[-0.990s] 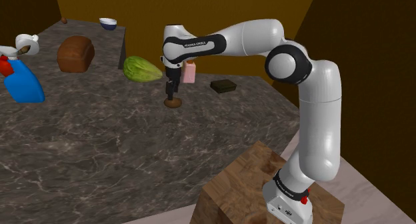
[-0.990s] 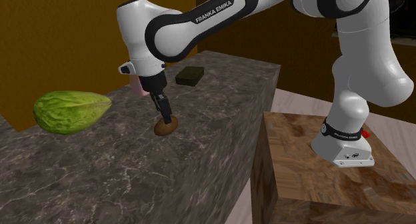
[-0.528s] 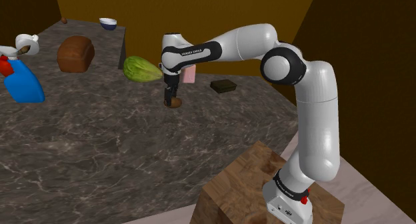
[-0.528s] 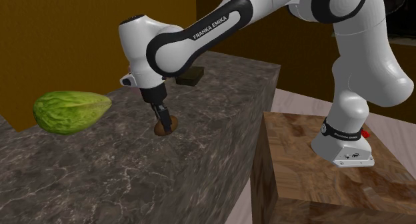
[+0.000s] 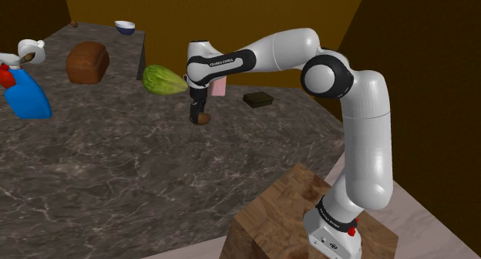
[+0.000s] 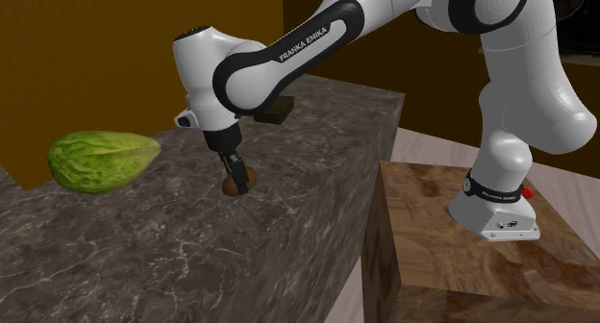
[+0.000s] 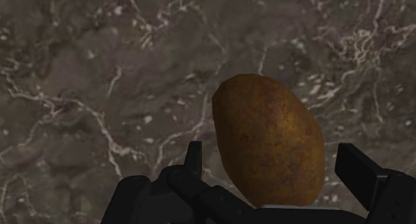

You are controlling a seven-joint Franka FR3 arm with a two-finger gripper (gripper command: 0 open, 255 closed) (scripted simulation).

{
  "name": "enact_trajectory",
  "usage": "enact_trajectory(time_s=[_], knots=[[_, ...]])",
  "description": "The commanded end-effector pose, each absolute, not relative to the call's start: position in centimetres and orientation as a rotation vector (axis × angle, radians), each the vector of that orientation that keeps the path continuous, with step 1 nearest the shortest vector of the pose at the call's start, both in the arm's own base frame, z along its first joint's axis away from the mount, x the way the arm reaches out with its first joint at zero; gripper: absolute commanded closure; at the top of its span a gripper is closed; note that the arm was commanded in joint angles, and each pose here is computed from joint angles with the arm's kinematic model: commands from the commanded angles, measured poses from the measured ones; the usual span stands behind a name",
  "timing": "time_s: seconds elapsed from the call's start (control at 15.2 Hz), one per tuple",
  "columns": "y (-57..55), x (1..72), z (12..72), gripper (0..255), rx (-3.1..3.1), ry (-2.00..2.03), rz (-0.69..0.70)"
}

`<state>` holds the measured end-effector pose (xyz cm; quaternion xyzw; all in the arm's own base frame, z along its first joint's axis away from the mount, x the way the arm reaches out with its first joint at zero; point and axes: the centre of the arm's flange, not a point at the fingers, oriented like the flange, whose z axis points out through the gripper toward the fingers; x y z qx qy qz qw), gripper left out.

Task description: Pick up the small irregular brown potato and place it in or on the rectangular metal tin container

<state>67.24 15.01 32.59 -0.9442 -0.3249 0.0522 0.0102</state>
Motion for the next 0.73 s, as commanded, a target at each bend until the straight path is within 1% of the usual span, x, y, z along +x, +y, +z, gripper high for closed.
enact_trajectory(time_s=[0.0,0.66], knots=[[15.01,67.24,32.59,255,-2.947,-1.014,0.163],[15.01,67.24,33.11,255,-2.947,-1.014,0.163]])
